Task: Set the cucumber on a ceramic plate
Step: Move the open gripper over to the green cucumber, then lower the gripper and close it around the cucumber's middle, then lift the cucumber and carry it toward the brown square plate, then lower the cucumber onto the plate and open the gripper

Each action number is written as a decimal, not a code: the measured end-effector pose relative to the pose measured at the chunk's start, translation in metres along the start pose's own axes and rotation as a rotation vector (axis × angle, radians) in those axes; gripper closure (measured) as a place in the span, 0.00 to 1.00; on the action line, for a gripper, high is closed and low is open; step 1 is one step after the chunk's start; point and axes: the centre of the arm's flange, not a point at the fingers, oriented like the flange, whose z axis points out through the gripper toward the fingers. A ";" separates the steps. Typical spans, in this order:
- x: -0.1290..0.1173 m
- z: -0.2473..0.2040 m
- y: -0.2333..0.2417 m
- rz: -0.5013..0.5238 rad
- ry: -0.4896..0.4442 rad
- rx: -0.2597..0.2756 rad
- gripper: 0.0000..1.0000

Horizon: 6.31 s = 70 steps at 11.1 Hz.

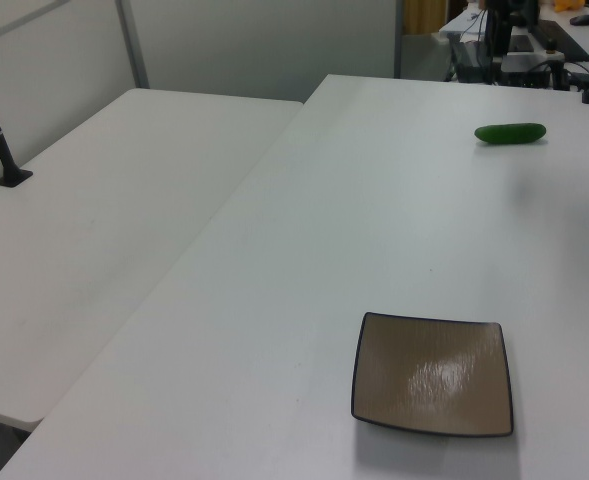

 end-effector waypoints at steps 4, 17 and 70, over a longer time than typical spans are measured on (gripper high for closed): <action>-0.025 0.052 0.044 0.001 -0.020 -0.022 0.00; -0.067 0.178 0.119 0.034 -0.103 -0.115 0.00; 0.124 0.146 -0.655 0.034 -0.074 0.169 0.58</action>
